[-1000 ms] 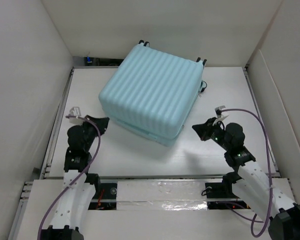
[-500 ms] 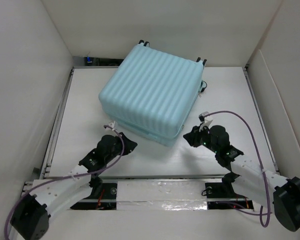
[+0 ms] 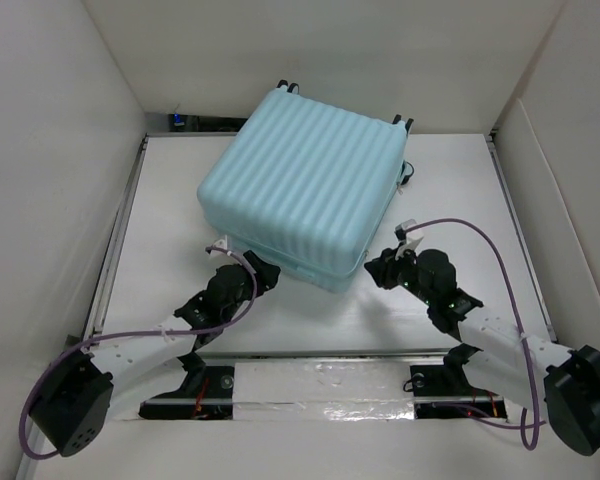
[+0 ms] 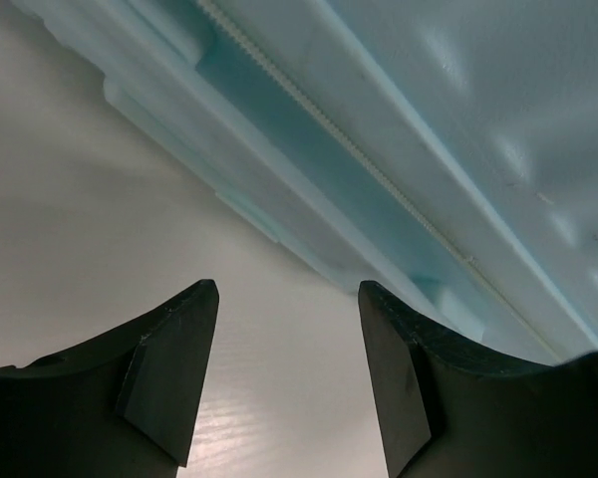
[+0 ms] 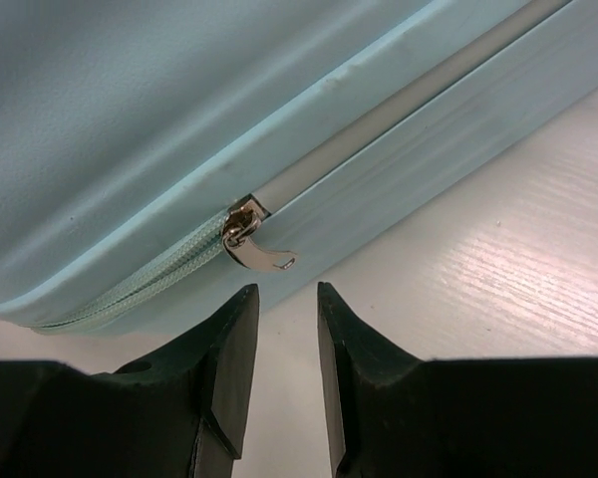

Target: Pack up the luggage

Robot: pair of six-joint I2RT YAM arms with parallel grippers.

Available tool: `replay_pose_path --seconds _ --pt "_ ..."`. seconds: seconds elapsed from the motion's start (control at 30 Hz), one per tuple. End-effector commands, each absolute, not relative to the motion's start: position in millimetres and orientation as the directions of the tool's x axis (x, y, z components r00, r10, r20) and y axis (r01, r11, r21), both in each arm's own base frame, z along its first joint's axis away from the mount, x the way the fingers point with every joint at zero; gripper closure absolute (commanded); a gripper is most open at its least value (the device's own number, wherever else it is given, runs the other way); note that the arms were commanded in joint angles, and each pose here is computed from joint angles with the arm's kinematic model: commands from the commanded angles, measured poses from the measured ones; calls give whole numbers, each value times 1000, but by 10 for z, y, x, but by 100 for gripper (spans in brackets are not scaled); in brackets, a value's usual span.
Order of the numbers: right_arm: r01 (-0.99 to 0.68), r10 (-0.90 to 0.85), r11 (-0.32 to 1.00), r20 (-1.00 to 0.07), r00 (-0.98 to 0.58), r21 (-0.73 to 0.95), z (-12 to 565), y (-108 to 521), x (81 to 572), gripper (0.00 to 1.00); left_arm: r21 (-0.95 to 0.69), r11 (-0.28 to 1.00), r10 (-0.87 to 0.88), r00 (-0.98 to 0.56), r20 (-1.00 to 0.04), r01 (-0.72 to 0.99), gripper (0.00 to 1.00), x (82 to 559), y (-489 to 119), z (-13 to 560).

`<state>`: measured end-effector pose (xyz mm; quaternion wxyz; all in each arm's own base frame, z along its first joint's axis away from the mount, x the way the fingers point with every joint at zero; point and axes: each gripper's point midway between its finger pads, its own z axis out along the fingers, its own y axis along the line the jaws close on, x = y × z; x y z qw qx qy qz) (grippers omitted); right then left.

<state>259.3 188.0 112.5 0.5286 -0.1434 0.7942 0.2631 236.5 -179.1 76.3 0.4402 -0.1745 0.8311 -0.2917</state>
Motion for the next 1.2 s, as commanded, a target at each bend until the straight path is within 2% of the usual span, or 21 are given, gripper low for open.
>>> replay_pose_path --seconds 0.0,0.17,0.5,0.7,0.83,1.0,1.07,1.1,1.13,1.17 --pt "-525 108 820 -963 -246 226 1601 1943 2809 64 -698 716 -605 -474 -640 29 45 2591 -1918 1143" --pt "-577 86 789 -967 -238 212 1662 2058 2758 64 -705 708 -610 -459 -645 50 46 2653 -1949 1201" --pt "-570 102 797 -974 -200 201 1762 2053 2790 62 -711 700 -607 -468 -642 67 50 2740 -2046 1167" --pt "-547 121 817 -982 -145 181 1897 2031 2899 70 -712 698 -616 -447 -649 72 51 2771 -2034 1221" --pt "-555 114 814 -984 -134 170 1897 2077 2928 83 -710 700 -614 -443 -653 77 50 2775 -2032 1242" --pt "-520 146 835 -984 -100 177 1916 2065 2958 90 -708 703 -610 -449 -653 74 48 2776 -2039 1223" --pt "-502 146 847 -984 -99 176 1924 2064 2967 86 -706 704 -608 -451 -654 75 47 2775 -2042 1227" --pt "-479 140 860 -984 -106 174 1895 2054 2963 80 -706 704 -608 -448 -655 77 47 2775 -2038 1238" --pt "-466 140 868 -985 -105 173 1901 2040 2961 68 -705 705 -606 -450 -656 77 46 2774 -2040 1233" --pt "-448 139 878 -985 -103 170 1896 2006 2975 64 -705 706 -606 -449 -656 76 46 2774 -2036 1234"
